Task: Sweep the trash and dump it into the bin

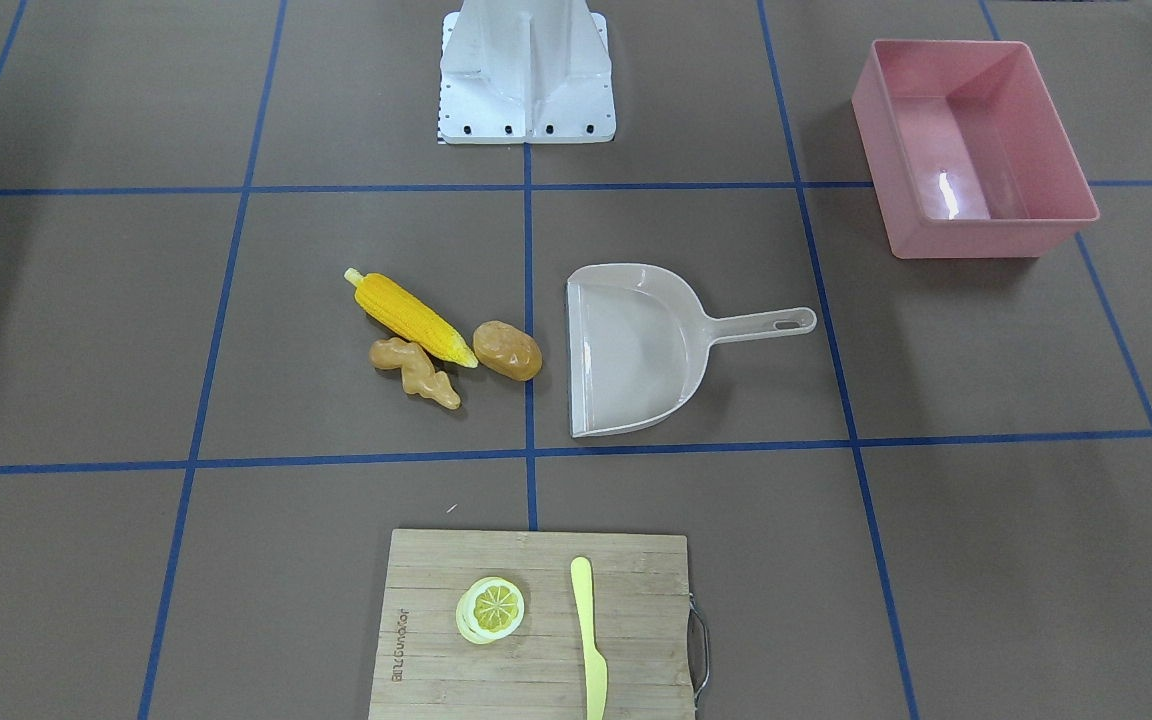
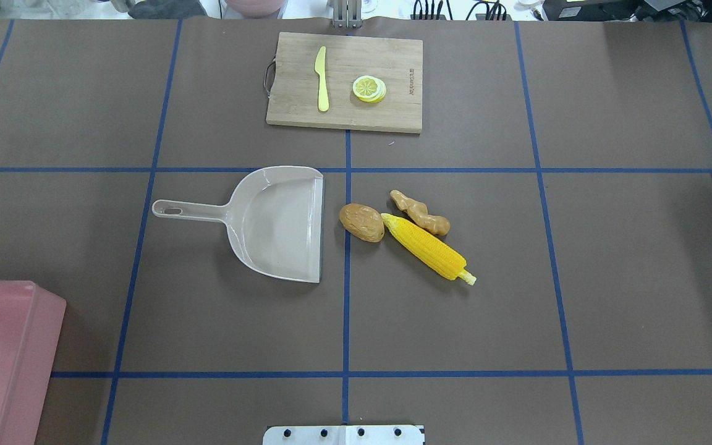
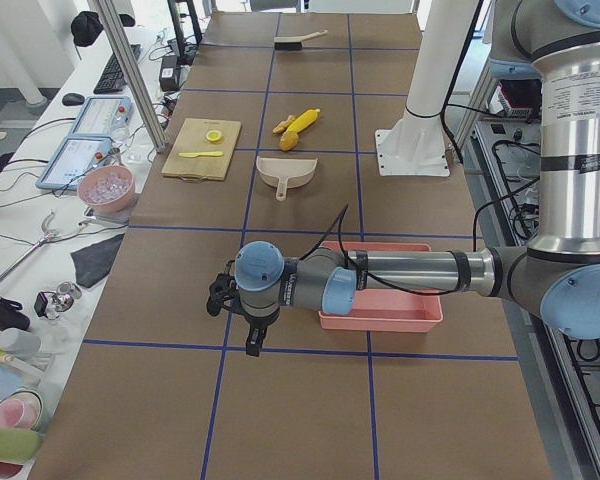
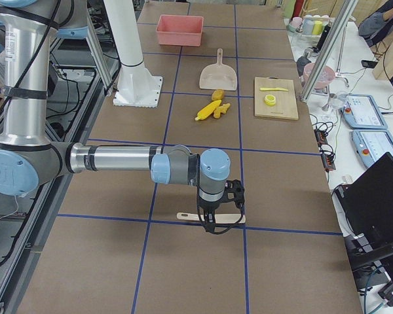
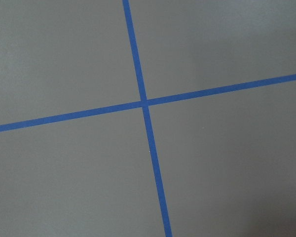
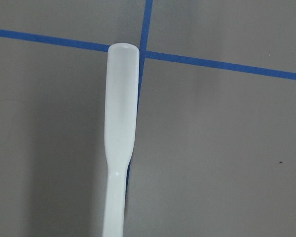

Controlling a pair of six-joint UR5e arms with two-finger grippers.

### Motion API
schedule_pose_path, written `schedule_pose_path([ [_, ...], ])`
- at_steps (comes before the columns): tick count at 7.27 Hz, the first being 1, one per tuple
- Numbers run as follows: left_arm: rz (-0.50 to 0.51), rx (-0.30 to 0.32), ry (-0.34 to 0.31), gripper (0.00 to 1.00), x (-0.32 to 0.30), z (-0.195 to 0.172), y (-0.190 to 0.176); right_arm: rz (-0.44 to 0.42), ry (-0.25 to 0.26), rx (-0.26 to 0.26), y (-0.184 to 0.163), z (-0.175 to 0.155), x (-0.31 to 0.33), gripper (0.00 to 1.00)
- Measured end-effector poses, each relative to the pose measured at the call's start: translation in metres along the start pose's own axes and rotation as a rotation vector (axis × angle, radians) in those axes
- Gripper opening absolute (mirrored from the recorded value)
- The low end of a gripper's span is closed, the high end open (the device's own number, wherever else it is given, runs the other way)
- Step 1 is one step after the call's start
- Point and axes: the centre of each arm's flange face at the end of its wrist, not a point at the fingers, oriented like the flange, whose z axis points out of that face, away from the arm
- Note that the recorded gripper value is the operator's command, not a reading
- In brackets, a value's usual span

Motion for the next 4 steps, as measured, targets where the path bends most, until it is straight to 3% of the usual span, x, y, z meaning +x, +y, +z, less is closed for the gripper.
schedule_pose_path([
  [4,-0.003,-0.008,-0.003,0.98,-0.0057,0.005,0.0022,0.0,0.0,-0.003,0.001,0.002,0.0016,1.0],
])
